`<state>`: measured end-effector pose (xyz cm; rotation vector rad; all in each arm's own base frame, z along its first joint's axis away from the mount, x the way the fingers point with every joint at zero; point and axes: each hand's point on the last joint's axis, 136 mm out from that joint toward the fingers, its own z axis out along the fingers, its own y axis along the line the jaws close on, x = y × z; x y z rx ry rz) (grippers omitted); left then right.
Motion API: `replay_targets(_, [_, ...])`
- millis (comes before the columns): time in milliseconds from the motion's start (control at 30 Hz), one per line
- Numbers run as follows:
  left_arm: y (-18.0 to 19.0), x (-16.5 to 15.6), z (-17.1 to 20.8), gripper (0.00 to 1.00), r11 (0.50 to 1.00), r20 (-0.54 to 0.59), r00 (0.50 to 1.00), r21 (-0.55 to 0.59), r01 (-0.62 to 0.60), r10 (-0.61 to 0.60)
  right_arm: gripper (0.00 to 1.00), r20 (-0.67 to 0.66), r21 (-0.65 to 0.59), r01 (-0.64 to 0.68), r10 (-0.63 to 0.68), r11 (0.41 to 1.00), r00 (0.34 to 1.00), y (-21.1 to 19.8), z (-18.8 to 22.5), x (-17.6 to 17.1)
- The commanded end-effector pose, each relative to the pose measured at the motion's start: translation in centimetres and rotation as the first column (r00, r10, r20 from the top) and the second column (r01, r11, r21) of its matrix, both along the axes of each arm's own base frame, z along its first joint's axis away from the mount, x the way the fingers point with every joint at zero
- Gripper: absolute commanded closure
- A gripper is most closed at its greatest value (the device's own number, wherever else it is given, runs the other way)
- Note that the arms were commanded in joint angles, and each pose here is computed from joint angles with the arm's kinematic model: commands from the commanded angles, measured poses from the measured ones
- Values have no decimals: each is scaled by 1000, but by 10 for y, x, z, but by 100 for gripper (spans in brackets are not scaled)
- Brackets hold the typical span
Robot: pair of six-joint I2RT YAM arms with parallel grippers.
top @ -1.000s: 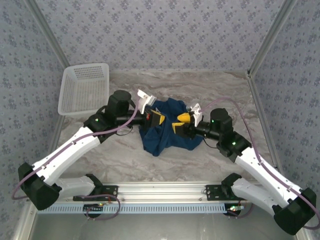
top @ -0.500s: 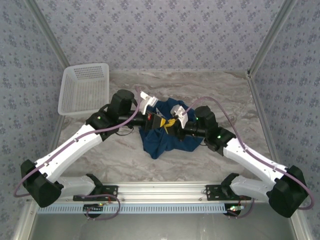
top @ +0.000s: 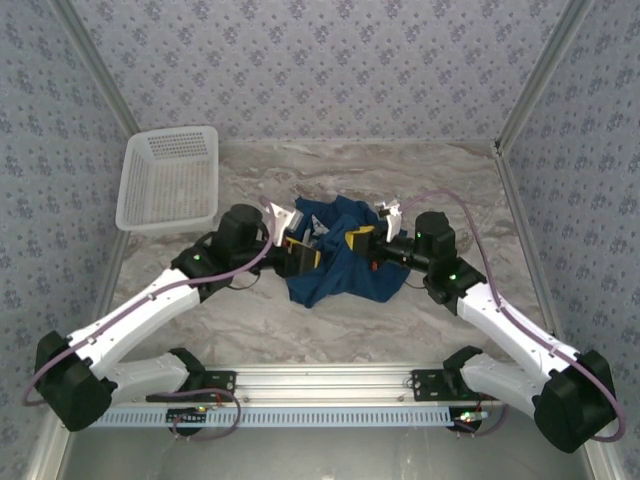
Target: Fold the inside-out t-shirt
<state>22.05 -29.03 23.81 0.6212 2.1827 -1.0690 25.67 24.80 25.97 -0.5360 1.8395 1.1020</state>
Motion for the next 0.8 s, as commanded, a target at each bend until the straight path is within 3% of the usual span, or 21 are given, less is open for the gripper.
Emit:
replay_targets(0, [-16, 9, 2, 50, 999, 36, 999, -41, 13, -12, 100, 5, 81, -8, 8, 997, 1000, -1, 19, -4])
replay_targets(267, [-33, 31, 3, 50, 999, 58, 998, -27, 16, -15, 100, 9, 87, -7, 6, 996, 1000, -2, 18, -5])
replay_targets(367, [-36, 37, 6, 65, 999, 60, 998, -42, 24, -22, 100, 10, 85, -7, 6, 996, 1000, -3, 18, -6])
replay_targets(500, [-36, 32, 26, 100, 989, 80, 994, -123, 83, -74, 100, 20, 37, 24, -25, 999, 999, -10, 13, -4])
replay_targets(667, [-23, 5, 66, 100, 948, 109, 981, -260, 183, -160, 100, 83, -140, 208, -198, 968, 977, -42, 7, 14])
replay_targets(767, [-19, -16, 88, 100, 918, 121, 968, -310, 246, -219, 100, 91, -184, 225, -212, 957, 973, -47, 5, 15])
